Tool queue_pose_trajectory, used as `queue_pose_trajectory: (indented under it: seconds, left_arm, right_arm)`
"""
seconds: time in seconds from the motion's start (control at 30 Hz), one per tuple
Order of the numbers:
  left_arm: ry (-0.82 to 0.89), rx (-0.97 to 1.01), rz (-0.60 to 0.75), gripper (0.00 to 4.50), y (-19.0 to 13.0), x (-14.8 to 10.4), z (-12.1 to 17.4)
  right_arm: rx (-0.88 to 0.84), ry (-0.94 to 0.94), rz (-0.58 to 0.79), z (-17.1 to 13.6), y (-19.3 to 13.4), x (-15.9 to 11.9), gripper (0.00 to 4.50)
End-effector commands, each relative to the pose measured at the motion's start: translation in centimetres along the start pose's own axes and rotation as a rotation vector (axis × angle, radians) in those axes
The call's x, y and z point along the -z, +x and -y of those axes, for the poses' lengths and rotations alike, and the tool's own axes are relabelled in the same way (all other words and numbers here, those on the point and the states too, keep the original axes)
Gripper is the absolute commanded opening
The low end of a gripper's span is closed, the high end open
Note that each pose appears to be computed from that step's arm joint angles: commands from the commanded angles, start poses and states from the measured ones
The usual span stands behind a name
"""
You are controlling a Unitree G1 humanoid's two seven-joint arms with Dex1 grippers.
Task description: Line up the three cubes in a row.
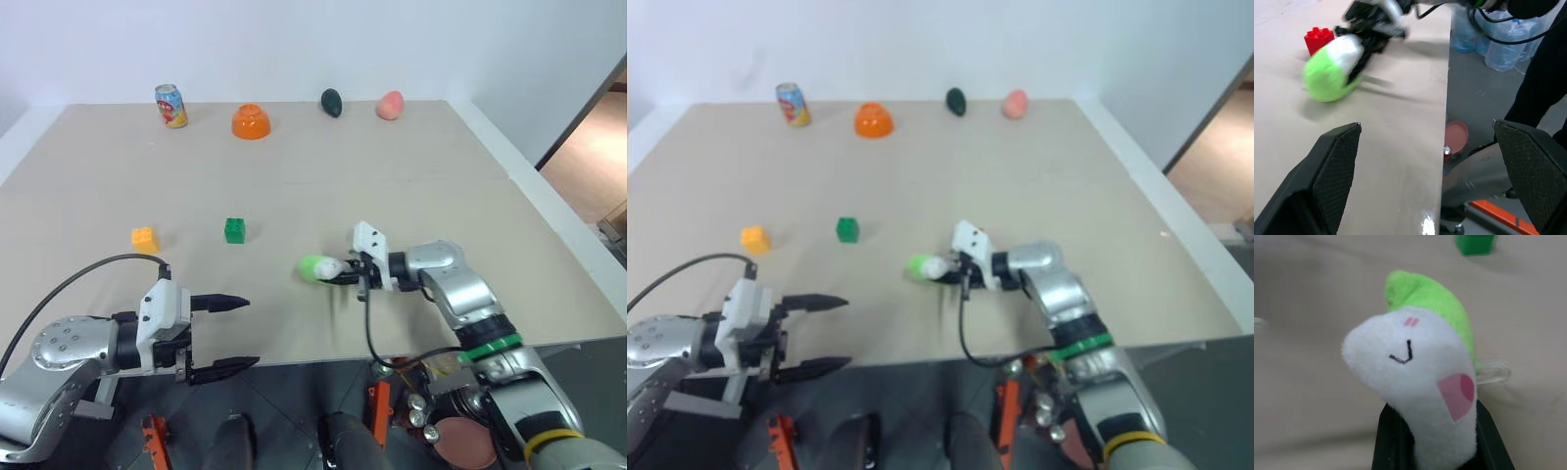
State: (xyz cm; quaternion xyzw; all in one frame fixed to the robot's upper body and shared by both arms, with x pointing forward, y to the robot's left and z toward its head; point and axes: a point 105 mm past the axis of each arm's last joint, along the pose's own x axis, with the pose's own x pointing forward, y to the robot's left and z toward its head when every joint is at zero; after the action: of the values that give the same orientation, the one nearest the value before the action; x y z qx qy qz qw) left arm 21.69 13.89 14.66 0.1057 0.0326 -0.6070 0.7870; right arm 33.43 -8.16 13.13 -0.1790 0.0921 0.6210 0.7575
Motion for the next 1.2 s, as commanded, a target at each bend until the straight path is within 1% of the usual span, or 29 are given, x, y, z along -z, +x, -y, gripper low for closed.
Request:
queue_pose_trajectory:
  seconds: [0.03,0.07,0.17,0.23,0.27,0.3,0.33,0.37,0.4,0.47,0.5,0.57,0.63,0.8,0.83,0.97,1.03,1.2]
  left_arm:
    - [0.014,0.044,0.033,4.48,1.1,-0.3,-0.5]
    - [0.014,0.052,0.036,4.48,1.3,-0.2,-0.7]
    - [0.020,0.078,0.044,4.48,2.0,-0.1,-1.3]
    - [0.025,0.093,0.056,4.48,2.5,-0.2,-1.6]
    - [0.027,0.104,0.066,4.48,2.7,-0.3,-1.6]
    - [0.029,0.112,0.072,4.48,3.0,-0.4,-1.7]
    - [0.032,0.119,0.080,4.48,3.2,-0.5,-1.8]
    - [0.033,0.126,0.084,4.48,3.4,-0.5,-1.9]
    - [0.034,0.130,0.085,4.48,3.5,-0.5,-1.9]
    - [0.036,0.143,0.085,4.48,3.8,-0.4,-2.0]
    - [0.036,0.146,0.084,4.48,3.9,-0.4,-2.0]
    - [0.038,0.152,0.083,4.48,4.0,-0.3,-2.1]
    - [0.037,0.156,0.086,4.48,4.1,-0.4,-2.2]
    - [0.031,0.155,0.092,4.48,4.1,-0.6,-2.1]
    - [0.029,0.154,0.092,4.48,4.0,-0.5,-2.0]
    - [0.014,0.149,0.091,4.48,4.0,-0.3,-1.6]
    - [0.005,0.149,0.094,4.48,3.9,-0.3,-1.5]
    - [-0.004,0.145,0.100,4.48,3.9,-0.5,-1.7]
  right_arm:
    - [-0.017,-0.051,0.195,-1.6,-4.4,-6.4,0.02]
    - [0.000,-0.052,0.219,-1.7,-5.4,-7.2,0.02]
    - [0.171,-0.051,0.298,-0.2,-9.2,-9.6,0.02]
    - [0.348,-0.050,0.300,1.8,-11.9,-9.7,0.02]
    - [0.533,-0.038,0.257,4.1,-14.0,-8.6,0.02]
    - [0.656,-0.030,0.222,5.5,-15.5,-7.7,0.02]
    - [0.829,-0.011,0.147,7.3,-17.6,-5.7,0.02]
    - [0.959,0.019,0.082,8.6,-19.2,-3.8,0.02]
    - [1.031,0.036,0.042,9.3,-20.2,-2.7,0.02]
    - [1.175,0.071,-0.043,10.3,-21.8,0.4,0.89]
    - [1.216,0.074,-0.095,10.6,-22.1,1.9,1.18]
    - [1.263,0.092,-0.148,10.7,-22.0,4.1,1.93]
    - [1.268,0.074,-0.191,10.8,-21.3,5.5,2.63]
    - [1.250,0.055,-0.173,10.9,-19.7,6.0,4.32]
    - [1.261,0.045,-0.176,11.0,-19.7,6.0,4.47]
    - [1.327,0.072,-0.155,11.7,-20.4,6.0,4.47]
    - [1.328,0.081,-0.148,11.9,-20.4,5.9,4.47]
    - [1.363,0.065,-0.002,12.7,-20.8,3.0,4.47]
